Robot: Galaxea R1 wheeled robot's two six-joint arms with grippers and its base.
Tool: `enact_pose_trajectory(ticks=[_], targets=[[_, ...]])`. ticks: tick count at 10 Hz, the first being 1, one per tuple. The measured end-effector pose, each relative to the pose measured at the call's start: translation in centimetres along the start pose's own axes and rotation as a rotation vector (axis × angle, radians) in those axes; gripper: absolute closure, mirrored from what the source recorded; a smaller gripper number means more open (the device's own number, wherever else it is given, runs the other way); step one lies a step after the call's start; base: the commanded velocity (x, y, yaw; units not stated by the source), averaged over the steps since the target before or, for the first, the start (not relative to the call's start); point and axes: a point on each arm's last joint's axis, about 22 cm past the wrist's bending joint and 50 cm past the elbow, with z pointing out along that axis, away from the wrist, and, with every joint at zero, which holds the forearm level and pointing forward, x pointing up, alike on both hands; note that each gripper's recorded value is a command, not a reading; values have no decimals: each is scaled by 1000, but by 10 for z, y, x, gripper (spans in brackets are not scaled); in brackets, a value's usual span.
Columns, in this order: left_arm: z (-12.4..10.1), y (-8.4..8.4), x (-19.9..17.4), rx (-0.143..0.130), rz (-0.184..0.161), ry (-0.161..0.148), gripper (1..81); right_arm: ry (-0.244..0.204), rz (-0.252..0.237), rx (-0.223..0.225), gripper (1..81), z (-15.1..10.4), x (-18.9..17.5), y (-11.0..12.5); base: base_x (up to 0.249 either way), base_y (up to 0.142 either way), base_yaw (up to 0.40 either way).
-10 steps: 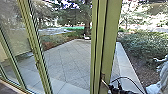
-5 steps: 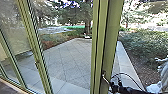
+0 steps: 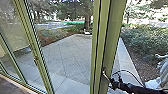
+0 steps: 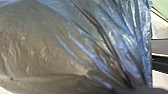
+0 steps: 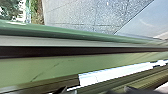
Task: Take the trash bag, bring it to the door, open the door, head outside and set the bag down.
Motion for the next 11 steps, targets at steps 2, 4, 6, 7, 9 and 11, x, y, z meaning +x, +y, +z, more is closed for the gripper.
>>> enact_pose_trajectory(ticks=[2,4,6,7,9,11], targets=[[0,0,0,0,0,0,811,10,-8,-38,10,-1,10,-3,0,0,0],[0,0,-1,0,-1,-3,811,17,-6,-70,10,-1,18,-6,0,0,0],[0,1,-2,-2,-2,-9,811,35,-2,-109,10,-5,34,-8,0,0,0],[0,1,-3,-4,-3,-15,811,34,-9,-126,10,-5,36,-8,0,0,0],[0,1,-4,-5,-3,-19,811,30,-25,-156,10,-6,37,-8,0,0,0],[1,2,-11,-6,-9,-35,811,24,-36,-167,10,-2,41,-7,0,0,0]])
